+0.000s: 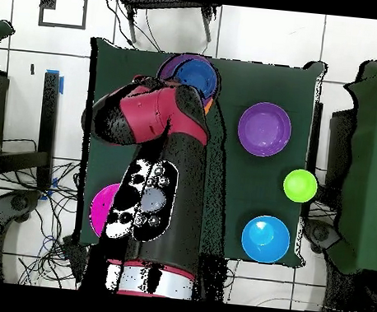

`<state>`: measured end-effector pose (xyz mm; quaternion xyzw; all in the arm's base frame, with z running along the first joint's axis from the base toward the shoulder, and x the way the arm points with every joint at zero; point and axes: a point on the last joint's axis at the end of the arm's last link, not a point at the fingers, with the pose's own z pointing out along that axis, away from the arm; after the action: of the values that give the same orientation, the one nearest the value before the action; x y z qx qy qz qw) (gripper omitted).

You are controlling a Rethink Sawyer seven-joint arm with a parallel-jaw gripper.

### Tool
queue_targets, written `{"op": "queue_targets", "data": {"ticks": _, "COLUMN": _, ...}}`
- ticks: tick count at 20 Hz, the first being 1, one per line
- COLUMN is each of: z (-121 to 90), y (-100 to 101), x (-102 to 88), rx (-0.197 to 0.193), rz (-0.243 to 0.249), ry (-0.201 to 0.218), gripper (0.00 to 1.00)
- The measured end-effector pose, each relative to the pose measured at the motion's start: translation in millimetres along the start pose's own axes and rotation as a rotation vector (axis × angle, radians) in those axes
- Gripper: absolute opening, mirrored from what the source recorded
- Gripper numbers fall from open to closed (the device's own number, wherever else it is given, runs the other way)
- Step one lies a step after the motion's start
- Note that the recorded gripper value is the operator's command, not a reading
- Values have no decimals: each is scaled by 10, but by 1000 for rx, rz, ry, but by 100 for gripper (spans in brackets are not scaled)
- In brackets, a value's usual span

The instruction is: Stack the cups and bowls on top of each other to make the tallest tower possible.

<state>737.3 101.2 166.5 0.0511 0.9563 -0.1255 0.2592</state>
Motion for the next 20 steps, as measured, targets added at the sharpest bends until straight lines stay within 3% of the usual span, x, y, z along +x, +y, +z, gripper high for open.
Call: {"op": "queue_targets", "data": {"ticks": 20, "z": 31, "y": 166, "x": -56, "rx": -62, "rz": 9, "ry": -33, "gripper": 0}}
